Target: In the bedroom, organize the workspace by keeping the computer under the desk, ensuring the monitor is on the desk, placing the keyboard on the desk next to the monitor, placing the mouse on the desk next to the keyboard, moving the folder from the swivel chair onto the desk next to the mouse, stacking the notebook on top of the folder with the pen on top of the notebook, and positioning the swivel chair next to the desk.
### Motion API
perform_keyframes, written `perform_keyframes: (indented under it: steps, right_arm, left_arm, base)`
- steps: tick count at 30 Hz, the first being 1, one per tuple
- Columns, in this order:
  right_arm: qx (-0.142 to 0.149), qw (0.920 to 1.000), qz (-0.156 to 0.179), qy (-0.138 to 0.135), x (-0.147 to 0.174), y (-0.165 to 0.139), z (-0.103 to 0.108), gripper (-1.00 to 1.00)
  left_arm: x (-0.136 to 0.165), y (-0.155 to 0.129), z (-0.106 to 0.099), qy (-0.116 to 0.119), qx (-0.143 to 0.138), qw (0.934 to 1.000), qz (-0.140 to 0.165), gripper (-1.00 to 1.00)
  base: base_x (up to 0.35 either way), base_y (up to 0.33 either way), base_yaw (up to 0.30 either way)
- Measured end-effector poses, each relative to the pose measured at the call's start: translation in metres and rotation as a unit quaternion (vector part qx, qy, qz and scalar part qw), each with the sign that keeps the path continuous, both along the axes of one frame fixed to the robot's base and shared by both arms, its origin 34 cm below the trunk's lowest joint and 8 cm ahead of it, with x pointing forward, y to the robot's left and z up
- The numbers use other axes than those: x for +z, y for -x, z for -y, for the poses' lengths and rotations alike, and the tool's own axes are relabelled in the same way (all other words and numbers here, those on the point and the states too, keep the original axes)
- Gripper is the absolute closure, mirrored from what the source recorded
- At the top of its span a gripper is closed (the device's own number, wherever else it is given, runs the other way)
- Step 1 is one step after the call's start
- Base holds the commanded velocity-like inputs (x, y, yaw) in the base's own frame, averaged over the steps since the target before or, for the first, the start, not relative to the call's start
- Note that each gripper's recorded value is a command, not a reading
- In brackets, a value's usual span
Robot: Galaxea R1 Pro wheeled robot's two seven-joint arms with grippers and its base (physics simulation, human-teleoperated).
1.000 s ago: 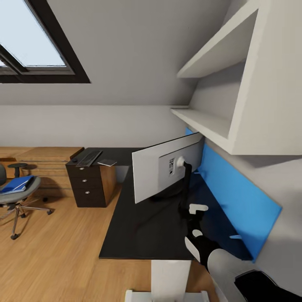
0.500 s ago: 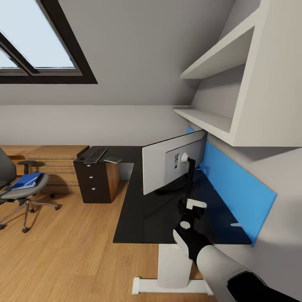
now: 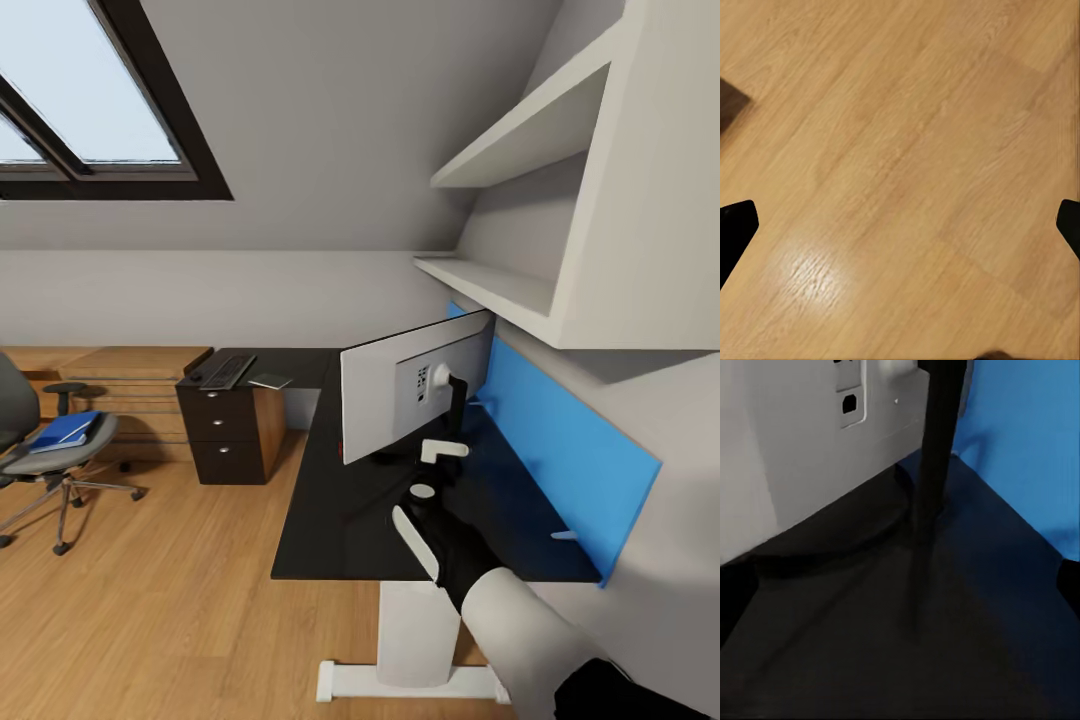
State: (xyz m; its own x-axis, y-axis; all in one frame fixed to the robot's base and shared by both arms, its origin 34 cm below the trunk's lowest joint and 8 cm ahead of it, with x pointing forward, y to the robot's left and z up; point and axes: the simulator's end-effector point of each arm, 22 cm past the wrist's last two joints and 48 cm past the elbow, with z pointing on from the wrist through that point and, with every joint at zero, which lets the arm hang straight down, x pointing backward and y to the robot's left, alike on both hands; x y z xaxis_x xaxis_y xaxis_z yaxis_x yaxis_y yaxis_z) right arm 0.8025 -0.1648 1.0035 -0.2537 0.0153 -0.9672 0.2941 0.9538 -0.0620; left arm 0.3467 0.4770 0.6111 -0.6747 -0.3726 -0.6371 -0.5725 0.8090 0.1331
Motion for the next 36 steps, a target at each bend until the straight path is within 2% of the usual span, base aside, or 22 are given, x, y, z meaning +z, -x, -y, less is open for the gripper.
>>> perform_keyframes:
  steps: [3,8,10,14,19,25,29,30,36]
  right_arm:
    - [0.014,0.9998,-0.007,0.011,-0.010,0.005,-0.010,-1.00]
    - [0.040,0.9986,-0.009,0.034,-0.017,0.012,-0.029,-1.00]
    - [0.063,0.9966,0.005,0.052,-0.013,0.014,-0.046,-1.00]
    - [0.076,0.9952,0.025,0.056,-0.007,0.015,-0.058,-1.00]
    - [0.080,0.9948,0.029,0.056,-0.008,0.017,-0.061,-1.00]
    - [0.076,0.9950,0.037,0.053,-0.009,0.021,-0.060,-1.00]
    - [0.056,0.9955,0.060,0.046,-0.001,0.023,-0.053,-1.00]
    - [0.041,0.9957,0.069,0.045,0.000,0.026,-0.047,-1.00]
    - [0.013,0.9958,0.075,0.050,0.002,0.030,-0.035,-1.00]
  left_arm:
    - [0.001,-0.003,0.006,0.000,-0.001,1.0000,0.008,-1.00]
    - [-0.001,-0.009,0.022,-0.002,-0.033,0.9994,0.010,-1.00]
    - [-0.001,-0.011,0.026,-0.003,-0.042,0.9991,0.009,-1.00]
    - [-0.002,-0.011,0.028,-0.004,-0.046,0.9989,0.009,-1.00]
    - [-0.002,-0.011,0.028,-0.004,-0.048,0.9988,0.009,-1.00]
    - [-0.001,-0.011,0.029,-0.004,-0.049,0.9988,0.009,-1.00]
    - [-0.002,-0.011,0.031,-0.003,-0.049,0.9988,0.009,-1.00]
    - [-0.002,-0.011,0.031,-0.003,-0.049,0.9988,0.008,-1.00]
    - [-0.002,-0.012,0.031,-0.003,-0.049,0.9988,0.009,-1.00]
  base:
    - [0.000,0.257,0.000]
    - [0.000,0.315,0.000]
    - [0.000,0.330,0.000]
    - [0.000,0.333,0.000]
    - [0.061,0.329,0.000]
    - [0.203,0.258,0.000]
    - [0.253,0.080,0.000]
    - [0.104,0.017,0.000]
    - [0.044,0.007,0.000]
